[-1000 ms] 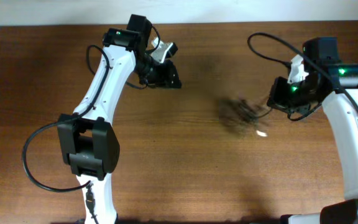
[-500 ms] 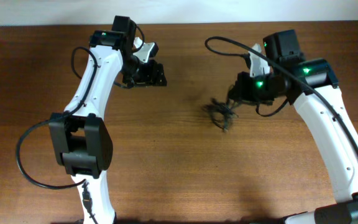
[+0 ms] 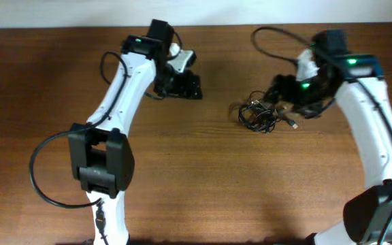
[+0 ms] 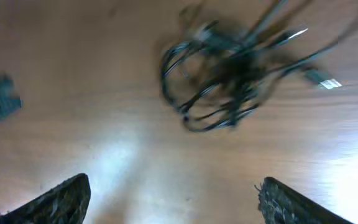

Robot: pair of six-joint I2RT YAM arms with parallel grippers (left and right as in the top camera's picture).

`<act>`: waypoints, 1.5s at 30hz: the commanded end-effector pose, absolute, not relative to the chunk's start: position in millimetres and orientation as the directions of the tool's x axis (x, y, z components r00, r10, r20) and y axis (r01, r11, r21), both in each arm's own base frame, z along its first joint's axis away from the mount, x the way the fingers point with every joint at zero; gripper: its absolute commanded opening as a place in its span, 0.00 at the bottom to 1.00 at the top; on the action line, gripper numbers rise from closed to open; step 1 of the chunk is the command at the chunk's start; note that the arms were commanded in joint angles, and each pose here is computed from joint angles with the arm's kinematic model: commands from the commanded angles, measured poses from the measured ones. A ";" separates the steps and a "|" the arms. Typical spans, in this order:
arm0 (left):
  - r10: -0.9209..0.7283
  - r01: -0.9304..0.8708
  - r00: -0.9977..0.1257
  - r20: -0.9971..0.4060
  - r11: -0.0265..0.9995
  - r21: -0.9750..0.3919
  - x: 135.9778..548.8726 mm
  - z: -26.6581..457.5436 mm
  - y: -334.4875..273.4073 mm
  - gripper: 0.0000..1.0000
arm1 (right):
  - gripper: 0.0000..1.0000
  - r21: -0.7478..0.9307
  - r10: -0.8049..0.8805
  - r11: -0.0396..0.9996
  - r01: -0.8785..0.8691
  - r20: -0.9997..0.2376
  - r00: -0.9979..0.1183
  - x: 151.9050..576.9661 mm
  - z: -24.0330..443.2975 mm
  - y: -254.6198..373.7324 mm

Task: Untangle cables

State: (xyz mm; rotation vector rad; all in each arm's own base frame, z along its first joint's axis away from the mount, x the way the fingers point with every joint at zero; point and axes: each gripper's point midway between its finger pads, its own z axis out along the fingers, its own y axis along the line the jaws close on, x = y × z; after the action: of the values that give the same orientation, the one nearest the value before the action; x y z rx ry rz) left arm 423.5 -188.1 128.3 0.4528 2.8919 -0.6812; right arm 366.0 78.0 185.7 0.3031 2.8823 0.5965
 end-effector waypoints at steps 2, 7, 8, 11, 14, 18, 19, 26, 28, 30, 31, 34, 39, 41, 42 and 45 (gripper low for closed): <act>0.364 0.461 -0.884 -0.295 0.785 -0.414 415.6 135.9 -247.4 0.72 | 0.90 0.384 0.297 0.900 0.205 -0.196 -0.935 369.9 200.6 22.8; 0.370 0.484 -0.869 -0.329 0.777 -0.403 408.4 122.4 -309.7 0.71 | 0.90 0.357 0.362 0.889 0.286 -0.168 -0.917 362.1 196.8 -6.3; 0.369 0.471 -0.876 -0.310 0.791 -0.391 406.7 113.6 -312.4 0.71 | 0.90 0.328 0.363 0.897 0.295 -0.168 -0.917 360.2 194.8 -10.8; 0.372 0.461 -0.884 -0.284 0.797 -0.389 405.2 101.2 -313.9 0.71 | 0.90 0.316 0.364 0.898 0.305 -0.147 -0.920 355.1 192.4 -11.7; 0.372 0.461 -0.883 -0.286 0.801 -0.383 406.0 100.8 -313.0 0.73 | 0.91 0.299 0.363 0.901 0.314 -0.125 -0.923 349.7 187.3 -13.0; 0.371 0.458 -0.883 -0.288 0.814 -0.357 408.6 99.1 -309.3 0.74 | 0.91 0.293 0.342 0.908 0.299 -0.106 -0.934 345.1 179.7 -12.0; 0.371 0.458 -0.883 -0.288 0.814 -0.358 408.4 99.1 -309.3 0.74 | 0.91 0.293 0.342 0.908 0.299 -0.106 -0.934 345.7 178.7 -12.1; 0.374 0.459 -0.883 -0.284 0.813 -0.358 406.6 98.8 -310.3 0.75 | 0.91 0.294 0.342 0.908 0.297 -0.112 -0.933 347.2 179.0 -12.2; 0.385 0.469 -0.879 -0.283 0.807 -0.359 402.4 98.6 -315.5 0.74 | 0.91 0.294 0.342 0.908 0.297 -0.114 -0.933 347.6 179.0 -12.4; 0.359 0.430 -0.900 -0.248 0.823 -0.372 393.2 93.2 -321.6 0.71 | 0.91 0.294 0.342 0.908 0.297 -0.114 -0.933 347.6 179.0 -12.5; 0.331 0.394 -0.917 -0.222 0.837 -0.380 389.4 88.1 -321.5 0.71 | 0.91 0.294 0.342 0.908 0.297 -0.114 -0.933 347.6 179.0 -12.5; 0.306 0.366 -0.929 -0.208 0.847 -0.386 388.5 75.7 -320.8 0.72 | 0.91 0.295 0.342 0.908 0.297 -0.115 -0.933 347.8 179.1 -12.4; 0.276 0.334 -0.941 -0.196 0.857 -0.393 384.8 45.4 -318.4 0.71 | 0.92 0.293 0.342 0.908 0.299 -0.105 -0.934 345.4 178.7 -11.9; 0.275 0.338 -0.939 -0.207 0.854 -0.396 384.6 34.2 -318.4 0.70 | 0.92 0.293 0.342 0.908 0.300 -0.105 -0.934 345.4 178.7 -11.9; 0.273 0.342 -0.936 -0.221 0.851 -0.399 386.0 29.0 -319.3 0.70 | 0.91 0.294 0.342 0.908 0.300 -0.105 -0.934 345.4 178.7 -11.9; 0.227 0.294 -0.952 -0.203 0.863 -0.411 384.0 16.5 -318.1 0.66 | 0.92 0.293 0.342 0.908 0.300 -0.104 -0.934 345.2 178.6 -11.9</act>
State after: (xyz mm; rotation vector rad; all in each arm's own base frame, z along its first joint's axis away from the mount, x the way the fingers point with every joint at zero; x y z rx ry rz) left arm 388.8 -322.4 30.1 0.4688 2.8485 -0.6833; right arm 347.9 -10.4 174.3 0.5137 2.9278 0.4330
